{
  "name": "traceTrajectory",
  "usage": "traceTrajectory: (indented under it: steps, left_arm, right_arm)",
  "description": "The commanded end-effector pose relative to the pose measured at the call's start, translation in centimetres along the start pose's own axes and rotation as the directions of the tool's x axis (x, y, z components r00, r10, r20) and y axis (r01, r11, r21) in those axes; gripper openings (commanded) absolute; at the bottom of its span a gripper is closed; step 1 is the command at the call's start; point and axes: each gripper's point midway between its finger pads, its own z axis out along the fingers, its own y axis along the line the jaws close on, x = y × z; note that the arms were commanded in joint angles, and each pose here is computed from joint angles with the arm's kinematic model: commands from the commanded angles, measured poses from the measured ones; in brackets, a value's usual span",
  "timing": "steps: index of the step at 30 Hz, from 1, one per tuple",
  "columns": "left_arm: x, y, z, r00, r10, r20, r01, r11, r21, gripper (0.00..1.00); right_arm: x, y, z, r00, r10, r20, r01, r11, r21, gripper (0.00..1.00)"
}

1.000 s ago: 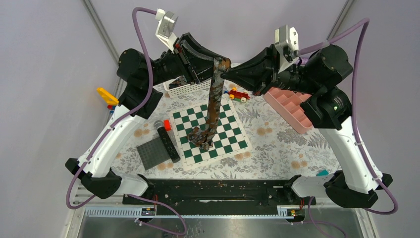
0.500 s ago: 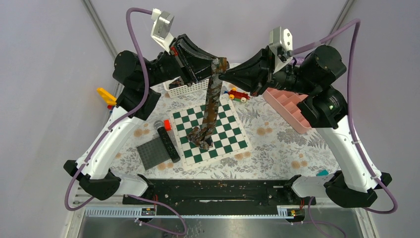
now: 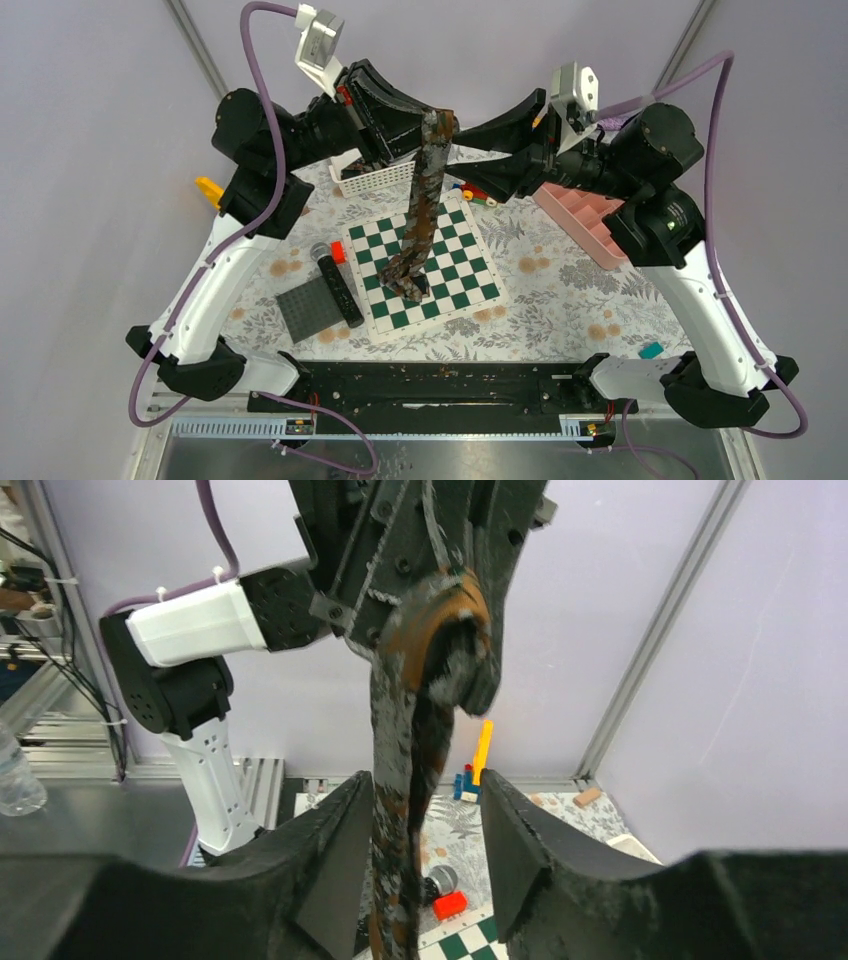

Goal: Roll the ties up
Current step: Flatten out the tie at the center of the board.

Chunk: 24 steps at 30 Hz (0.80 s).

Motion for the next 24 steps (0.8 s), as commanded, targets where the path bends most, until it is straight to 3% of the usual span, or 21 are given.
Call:
traceTrajectory:
  steps: [1,9,24]
  left_arm:
    - [-2.4,-1.2,-0.4,0.995,0.094,0.025,-0.094,0.995,-0.029,0.0]
    - [-6.2,-1.0,-1.3,0.983,0.167,0.076,-0.159,0.982,-0.104,0.0]
    - [-11.5,-0.1,-1.1,0.96,0.204,0.194,-0.175,0.972,-0.155,0.0]
  right_arm:
    - [-1.5,-0.2,-0.9,0.997,-0.058,0.049,0.055,0.997,0.055,0.54]
    - [0.5,-0.2,-2.2,0.998,-0.053,0.019,0.05,0.993,0.109,0.68]
    - [5.3,0.7,-3.3,0.998,-0.019,-0.061,0.024,0.995,0.092,0.72]
